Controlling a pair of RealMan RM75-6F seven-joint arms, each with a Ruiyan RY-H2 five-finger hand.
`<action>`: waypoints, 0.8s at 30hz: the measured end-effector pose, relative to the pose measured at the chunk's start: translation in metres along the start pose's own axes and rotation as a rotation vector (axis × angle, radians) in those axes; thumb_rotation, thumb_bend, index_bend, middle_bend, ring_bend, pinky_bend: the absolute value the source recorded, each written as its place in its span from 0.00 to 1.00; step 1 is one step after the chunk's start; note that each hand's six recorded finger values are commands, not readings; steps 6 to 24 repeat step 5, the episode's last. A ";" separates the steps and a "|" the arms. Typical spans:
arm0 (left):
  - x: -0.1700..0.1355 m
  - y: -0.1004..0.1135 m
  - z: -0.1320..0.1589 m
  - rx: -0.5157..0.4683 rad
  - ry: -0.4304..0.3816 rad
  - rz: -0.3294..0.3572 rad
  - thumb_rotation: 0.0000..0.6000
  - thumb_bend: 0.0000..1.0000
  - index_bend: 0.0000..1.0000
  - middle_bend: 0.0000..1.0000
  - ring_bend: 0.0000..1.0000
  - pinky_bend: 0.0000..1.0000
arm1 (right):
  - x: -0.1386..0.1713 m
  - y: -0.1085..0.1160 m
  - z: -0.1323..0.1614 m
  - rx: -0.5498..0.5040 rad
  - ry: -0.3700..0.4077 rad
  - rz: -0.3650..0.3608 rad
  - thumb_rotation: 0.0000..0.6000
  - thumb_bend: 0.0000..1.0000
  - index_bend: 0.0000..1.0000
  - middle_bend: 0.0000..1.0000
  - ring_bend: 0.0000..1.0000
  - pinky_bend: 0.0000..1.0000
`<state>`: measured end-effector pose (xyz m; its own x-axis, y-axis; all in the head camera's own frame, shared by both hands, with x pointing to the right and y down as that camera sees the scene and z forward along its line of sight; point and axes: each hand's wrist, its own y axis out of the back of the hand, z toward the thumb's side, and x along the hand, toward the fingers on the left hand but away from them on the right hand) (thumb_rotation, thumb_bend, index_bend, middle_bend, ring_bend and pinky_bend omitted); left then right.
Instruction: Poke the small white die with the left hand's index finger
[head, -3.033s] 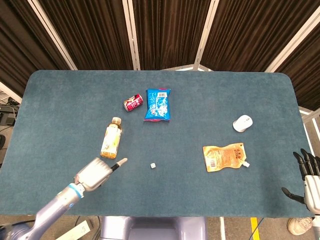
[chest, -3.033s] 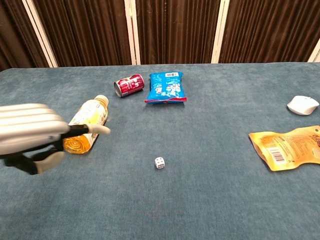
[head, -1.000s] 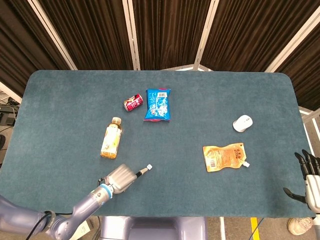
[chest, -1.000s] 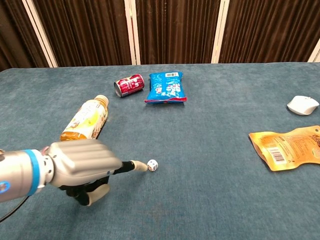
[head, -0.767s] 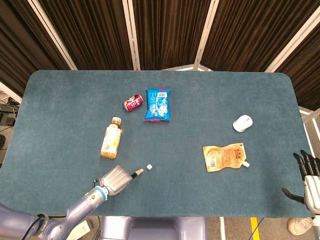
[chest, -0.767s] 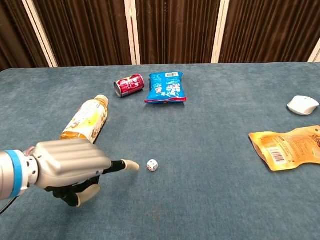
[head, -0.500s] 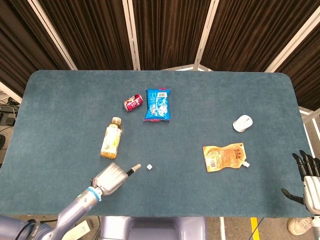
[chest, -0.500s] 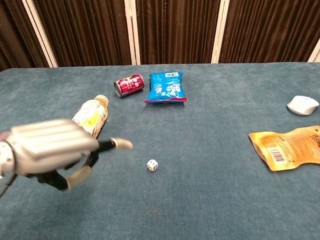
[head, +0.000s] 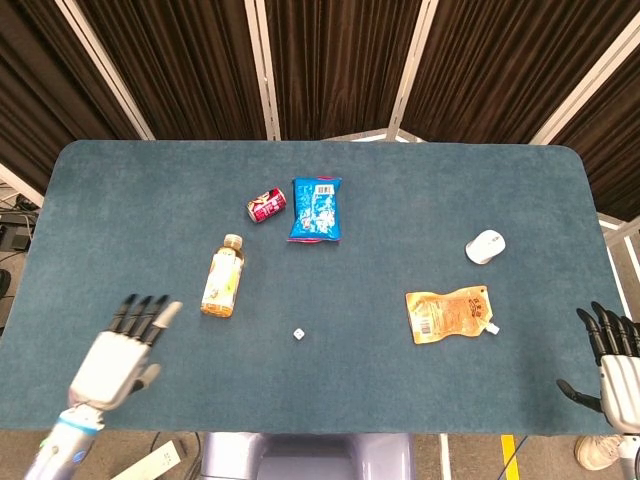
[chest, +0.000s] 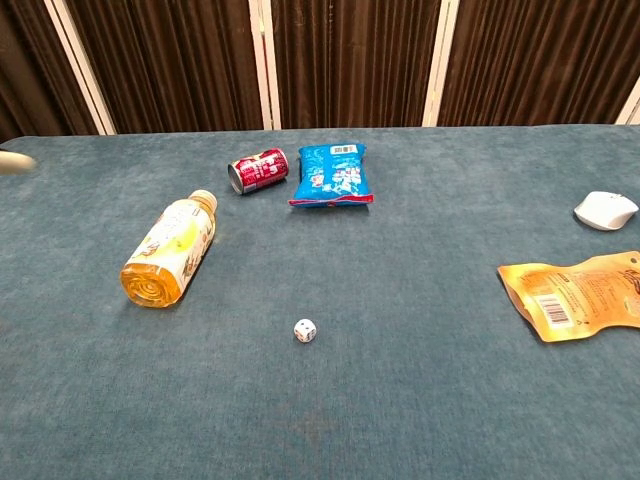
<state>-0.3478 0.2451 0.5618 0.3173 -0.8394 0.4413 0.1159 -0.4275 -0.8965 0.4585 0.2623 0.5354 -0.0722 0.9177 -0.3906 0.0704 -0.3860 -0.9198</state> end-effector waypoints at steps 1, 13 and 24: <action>-0.006 0.000 -0.007 -0.001 0.015 0.010 1.00 0.26 0.00 0.00 0.00 0.00 | 0.001 0.001 0.001 0.000 0.003 -0.004 1.00 0.00 0.06 0.00 0.00 0.00; -0.026 -0.004 -0.029 -0.011 0.057 0.034 1.00 0.26 0.00 0.00 0.00 0.00 | 0.002 0.003 0.003 -0.002 0.006 -0.012 1.00 0.01 0.06 0.00 0.00 0.00; -0.026 -0.004 -0.029 -0.011 0.057 0.034 1.00 0.26 0.00 0.00 0.00 0.00 | 0.002 0.003 0.003 -0.002 0.006 -0.012 1.00 0.01 0.06 0.00 0.00 0.00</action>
